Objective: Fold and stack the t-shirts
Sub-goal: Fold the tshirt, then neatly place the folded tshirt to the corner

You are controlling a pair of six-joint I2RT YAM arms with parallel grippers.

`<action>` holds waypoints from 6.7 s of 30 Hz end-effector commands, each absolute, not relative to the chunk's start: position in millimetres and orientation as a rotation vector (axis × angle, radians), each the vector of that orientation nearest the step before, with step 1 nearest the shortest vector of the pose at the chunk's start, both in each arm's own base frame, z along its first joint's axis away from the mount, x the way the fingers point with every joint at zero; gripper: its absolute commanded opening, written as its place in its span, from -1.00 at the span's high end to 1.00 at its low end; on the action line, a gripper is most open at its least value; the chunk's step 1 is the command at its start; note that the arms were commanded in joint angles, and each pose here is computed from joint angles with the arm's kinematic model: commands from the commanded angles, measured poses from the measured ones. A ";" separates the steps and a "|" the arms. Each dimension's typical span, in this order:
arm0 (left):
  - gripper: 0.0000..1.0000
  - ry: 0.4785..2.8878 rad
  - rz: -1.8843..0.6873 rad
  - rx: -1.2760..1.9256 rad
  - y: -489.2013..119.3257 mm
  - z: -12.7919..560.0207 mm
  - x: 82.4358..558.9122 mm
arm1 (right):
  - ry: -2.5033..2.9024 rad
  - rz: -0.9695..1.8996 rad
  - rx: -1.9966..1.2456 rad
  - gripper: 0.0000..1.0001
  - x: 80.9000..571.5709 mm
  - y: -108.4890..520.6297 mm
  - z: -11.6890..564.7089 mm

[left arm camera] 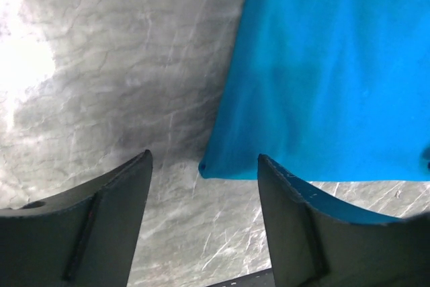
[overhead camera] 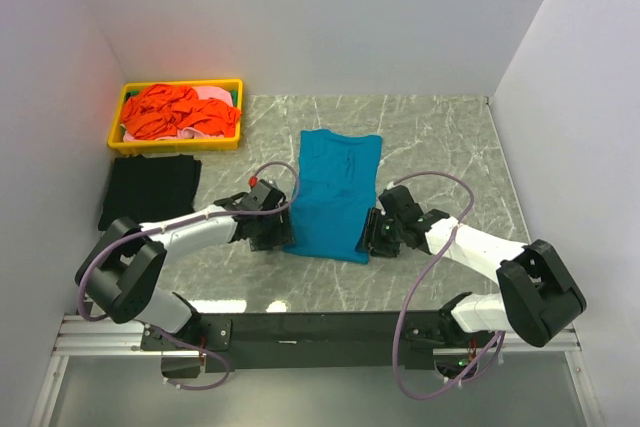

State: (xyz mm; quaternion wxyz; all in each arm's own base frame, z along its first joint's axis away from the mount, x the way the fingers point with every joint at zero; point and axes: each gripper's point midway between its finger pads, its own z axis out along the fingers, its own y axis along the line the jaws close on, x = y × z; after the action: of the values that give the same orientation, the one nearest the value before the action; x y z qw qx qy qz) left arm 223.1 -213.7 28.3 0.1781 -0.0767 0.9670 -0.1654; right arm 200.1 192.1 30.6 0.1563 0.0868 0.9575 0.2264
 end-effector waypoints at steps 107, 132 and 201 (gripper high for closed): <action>0.21 2.638 -0.523 -0.309 -194.0 73.3 380.1 | 2.641 0.398 -0.221 0.55 417.3 189.2 96.4; 0.24 2.418 -0.701 -0.182 -251.5 88.1 382.6 | 2.303 1.175 -0.379 0.24 392.8 269.4 106.0; -0.92 2.065 -0.308 -0.608 -77.7 184.2 300.0 | 2.429 1.755 0.125 0.34 294.6 385.5 41.3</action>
State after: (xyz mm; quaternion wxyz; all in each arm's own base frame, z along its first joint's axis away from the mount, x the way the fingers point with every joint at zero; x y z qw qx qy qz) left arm 297.9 -105.1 157.3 0.4187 -0.2491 0.8547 -0.1793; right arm 289.2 383.2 50.4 0.0730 0.0242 0.8022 0.5921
